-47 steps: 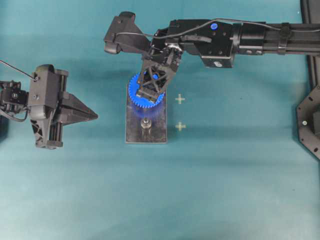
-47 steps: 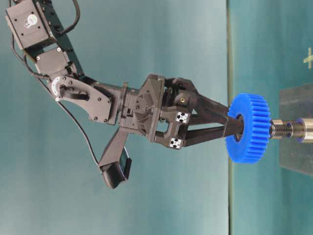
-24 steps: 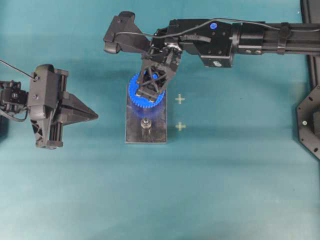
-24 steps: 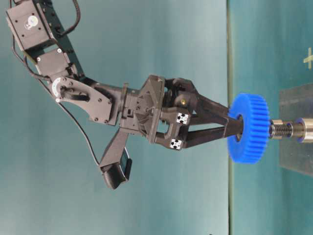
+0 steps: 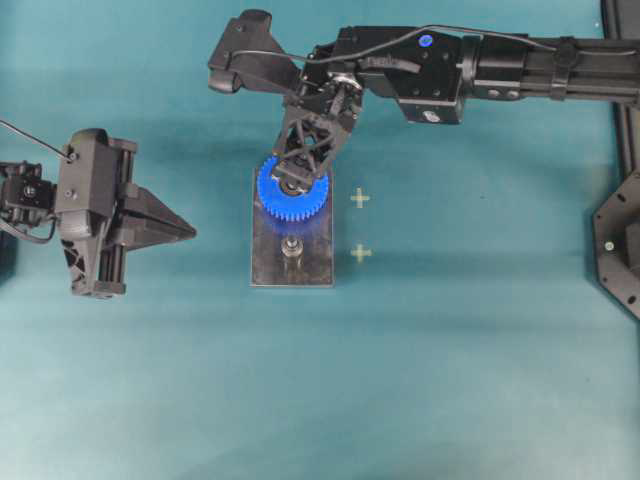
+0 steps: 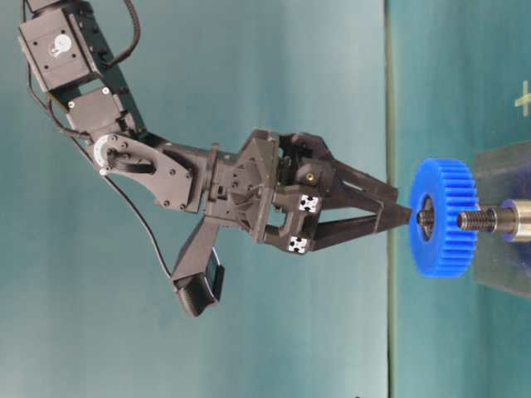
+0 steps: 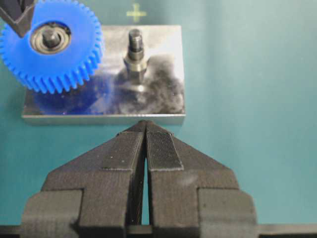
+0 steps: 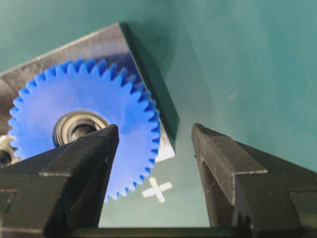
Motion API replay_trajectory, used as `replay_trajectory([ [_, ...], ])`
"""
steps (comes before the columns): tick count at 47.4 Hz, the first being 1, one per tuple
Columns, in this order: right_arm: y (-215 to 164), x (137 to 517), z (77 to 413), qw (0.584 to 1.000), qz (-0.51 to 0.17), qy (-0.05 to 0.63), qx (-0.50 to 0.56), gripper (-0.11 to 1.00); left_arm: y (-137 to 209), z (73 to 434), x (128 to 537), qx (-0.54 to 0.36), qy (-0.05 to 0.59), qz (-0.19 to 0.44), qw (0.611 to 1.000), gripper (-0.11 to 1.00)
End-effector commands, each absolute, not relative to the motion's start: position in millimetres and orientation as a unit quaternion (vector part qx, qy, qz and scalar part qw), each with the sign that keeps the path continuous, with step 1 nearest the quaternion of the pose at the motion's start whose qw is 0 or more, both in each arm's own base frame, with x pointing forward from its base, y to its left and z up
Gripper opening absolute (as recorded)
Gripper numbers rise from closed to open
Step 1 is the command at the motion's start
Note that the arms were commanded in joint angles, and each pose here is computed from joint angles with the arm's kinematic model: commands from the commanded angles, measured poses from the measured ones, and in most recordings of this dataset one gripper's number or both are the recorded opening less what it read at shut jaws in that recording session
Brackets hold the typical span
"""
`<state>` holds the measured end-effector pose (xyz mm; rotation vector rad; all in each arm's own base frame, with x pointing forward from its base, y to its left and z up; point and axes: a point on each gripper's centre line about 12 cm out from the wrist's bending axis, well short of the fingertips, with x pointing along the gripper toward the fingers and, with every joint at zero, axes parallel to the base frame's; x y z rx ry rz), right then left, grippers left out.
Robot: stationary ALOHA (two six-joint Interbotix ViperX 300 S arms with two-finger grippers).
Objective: Fit the large gear onto the shaft.
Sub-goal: 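Lower the blue gear down onto the upper shaft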
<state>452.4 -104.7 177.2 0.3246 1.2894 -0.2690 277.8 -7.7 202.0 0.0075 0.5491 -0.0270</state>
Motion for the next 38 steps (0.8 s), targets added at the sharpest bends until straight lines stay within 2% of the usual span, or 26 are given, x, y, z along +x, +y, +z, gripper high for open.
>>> replay_trajectory([
  [1, -103.8, 455.6, 188.3, 0.786, -0.122, 0.587, 0.149, 0.64, -8.2, 207.0, 280.1, 0.004, 0.261, -0.014, 0.965, 0.00],
  [14, -101.3, 466.9, 179.1, 0.785, -0.120, 0.589, 0.147, 0.64, -8.2, 206.5, 279.8, 0.004, 0.262, -0.014, 0.965, 0.00],
  [38, -83.3, 479.1, 205.1, 0.793, -0.101, 0.586, 0.133, 0.64, -8.6, 206.1, 279.5, 0.004, 0.262, -0.015, 0.965, 0.00],
])
